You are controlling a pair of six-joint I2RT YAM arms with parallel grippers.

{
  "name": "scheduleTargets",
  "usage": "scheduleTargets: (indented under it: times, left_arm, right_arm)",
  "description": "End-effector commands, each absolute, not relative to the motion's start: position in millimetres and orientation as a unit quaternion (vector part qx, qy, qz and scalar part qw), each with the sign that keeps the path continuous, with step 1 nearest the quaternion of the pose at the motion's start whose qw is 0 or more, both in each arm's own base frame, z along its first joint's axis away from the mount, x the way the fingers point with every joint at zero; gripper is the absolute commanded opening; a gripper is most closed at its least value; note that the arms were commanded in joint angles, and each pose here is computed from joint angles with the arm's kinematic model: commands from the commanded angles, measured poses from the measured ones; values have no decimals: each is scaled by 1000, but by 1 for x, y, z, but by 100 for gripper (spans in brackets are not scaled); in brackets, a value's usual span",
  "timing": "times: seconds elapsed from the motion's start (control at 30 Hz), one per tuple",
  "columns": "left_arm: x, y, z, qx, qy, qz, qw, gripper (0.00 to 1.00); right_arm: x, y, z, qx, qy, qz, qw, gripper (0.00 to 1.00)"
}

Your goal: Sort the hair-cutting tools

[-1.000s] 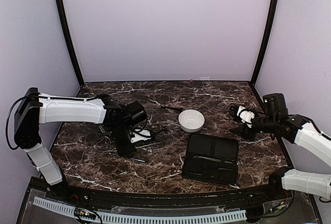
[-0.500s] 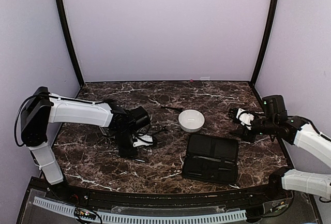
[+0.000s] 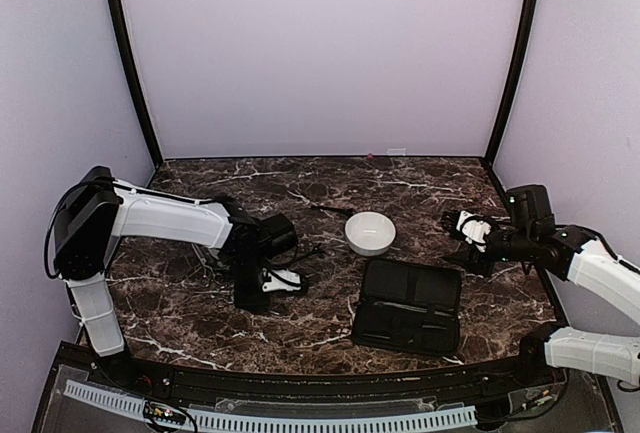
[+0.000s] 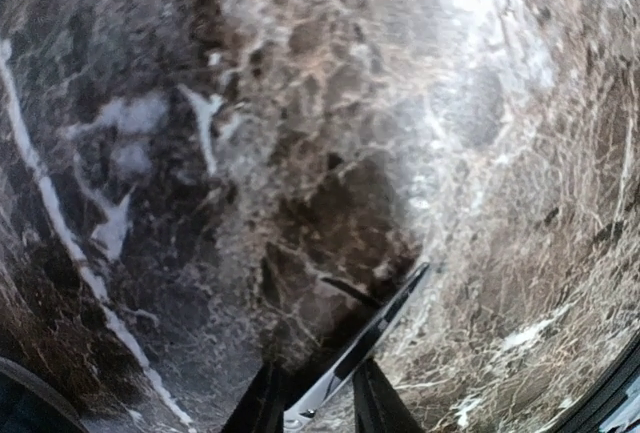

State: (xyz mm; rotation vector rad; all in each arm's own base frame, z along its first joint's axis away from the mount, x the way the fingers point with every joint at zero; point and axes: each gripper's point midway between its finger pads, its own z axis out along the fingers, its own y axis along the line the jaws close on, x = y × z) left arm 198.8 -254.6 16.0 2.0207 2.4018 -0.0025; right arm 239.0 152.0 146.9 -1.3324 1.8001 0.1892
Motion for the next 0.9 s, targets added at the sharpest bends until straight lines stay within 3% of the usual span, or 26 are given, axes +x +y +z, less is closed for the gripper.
scheduleTargets:
  times: [0.0, 0.37, 0.5, 0.63, 0.73, 0.8, 0.87]
  left_arm:
    - [195, -276, 6, 660, 750, -24, -1, 21]
    - [206, -370, 22, 686, 715, -93, 94, 15]
    - [228, -380, 21, 667, 732, -48, 128, 23]
    - [265, -373, 36, 593, 785, 37, 177, 26]
    - [266, -358, 52, 559, 803, 52, 198, 26]
    - [259, -350, 66, 546, 809, 36, 214, 34]
    - [248, -341, 79, 537, 815, 13, 218, 54]
  right_arm:
    - [244, 151, 147, -533, 718, 65, 442, 49]
    - [248, 146, 142, -528, 725, 48, 440, 49]
    - [248, 146, 141, -529, 725, 49, 438, 49]
    - [248, 145, 141, -529, 726, 48, 438, 49]
    - [248, 145, 141, -528, 726, 46, 439, 49]
    - [248, 145, 141, -528, 725, 47, 439, 49]
    - [248, 146, 142, -529, 724, 49, 440, 49]
